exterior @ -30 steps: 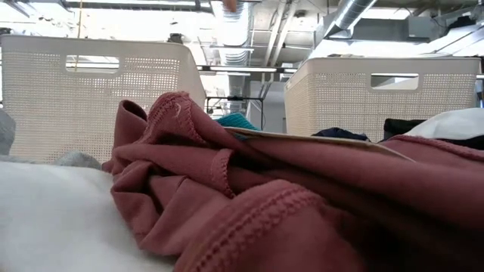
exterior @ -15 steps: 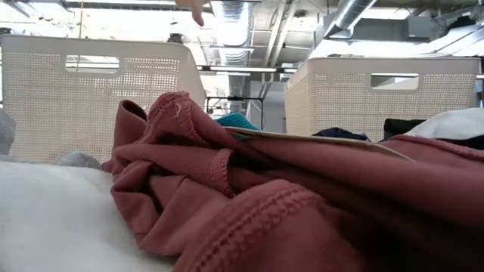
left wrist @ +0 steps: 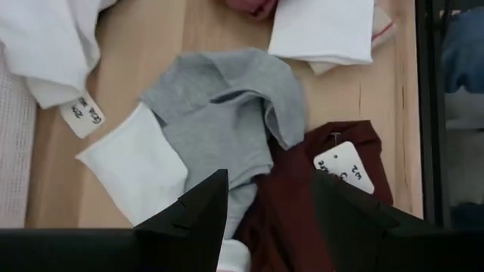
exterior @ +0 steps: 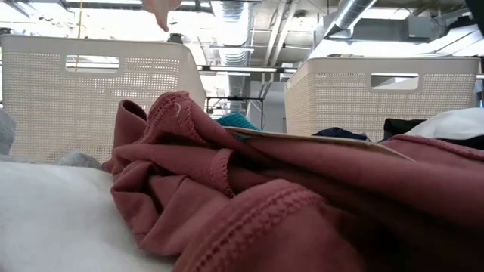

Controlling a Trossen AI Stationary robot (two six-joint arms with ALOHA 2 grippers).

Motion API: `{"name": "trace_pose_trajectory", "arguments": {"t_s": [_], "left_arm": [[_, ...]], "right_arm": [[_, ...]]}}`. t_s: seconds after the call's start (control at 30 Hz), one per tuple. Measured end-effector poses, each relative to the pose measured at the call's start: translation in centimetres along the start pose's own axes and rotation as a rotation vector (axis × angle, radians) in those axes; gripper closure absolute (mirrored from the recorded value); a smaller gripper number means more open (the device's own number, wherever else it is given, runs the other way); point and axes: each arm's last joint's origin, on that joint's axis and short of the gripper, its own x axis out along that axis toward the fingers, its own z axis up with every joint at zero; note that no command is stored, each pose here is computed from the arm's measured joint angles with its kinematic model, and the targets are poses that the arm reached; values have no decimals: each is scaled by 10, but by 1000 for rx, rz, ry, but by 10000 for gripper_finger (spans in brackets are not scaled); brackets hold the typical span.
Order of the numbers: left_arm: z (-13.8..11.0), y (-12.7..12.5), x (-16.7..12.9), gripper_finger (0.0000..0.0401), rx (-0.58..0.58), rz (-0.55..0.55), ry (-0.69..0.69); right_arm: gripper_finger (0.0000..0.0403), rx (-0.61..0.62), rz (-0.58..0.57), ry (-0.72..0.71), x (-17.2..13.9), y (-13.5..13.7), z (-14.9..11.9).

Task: Sort clothes
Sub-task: Put the light pink sock into the left white bin

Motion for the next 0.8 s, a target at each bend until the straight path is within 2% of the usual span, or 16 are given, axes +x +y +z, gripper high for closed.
{"name": "trace_pose_trajectory", "arguments": {"t_s": [0.17, 0.4, 0.53, 0.8], "left_arm": [[-8, -2, 1, 219, -13, -1, 6], [-11, -4, -1, 219, -14, -12, 3], [-11, -4, -1, 219, -5, -11, 3], [-11, -3, -1, 219, 11, -7, 3]], "right_arm": [[403, 65, 39, 6, 15, -15, -20], [403, 130, 54, 88, 29, -28, -47], [403, 155, 66, 155, 31, -30, -61], [395, 198, 89, 271, 26, -31, -73]]}}
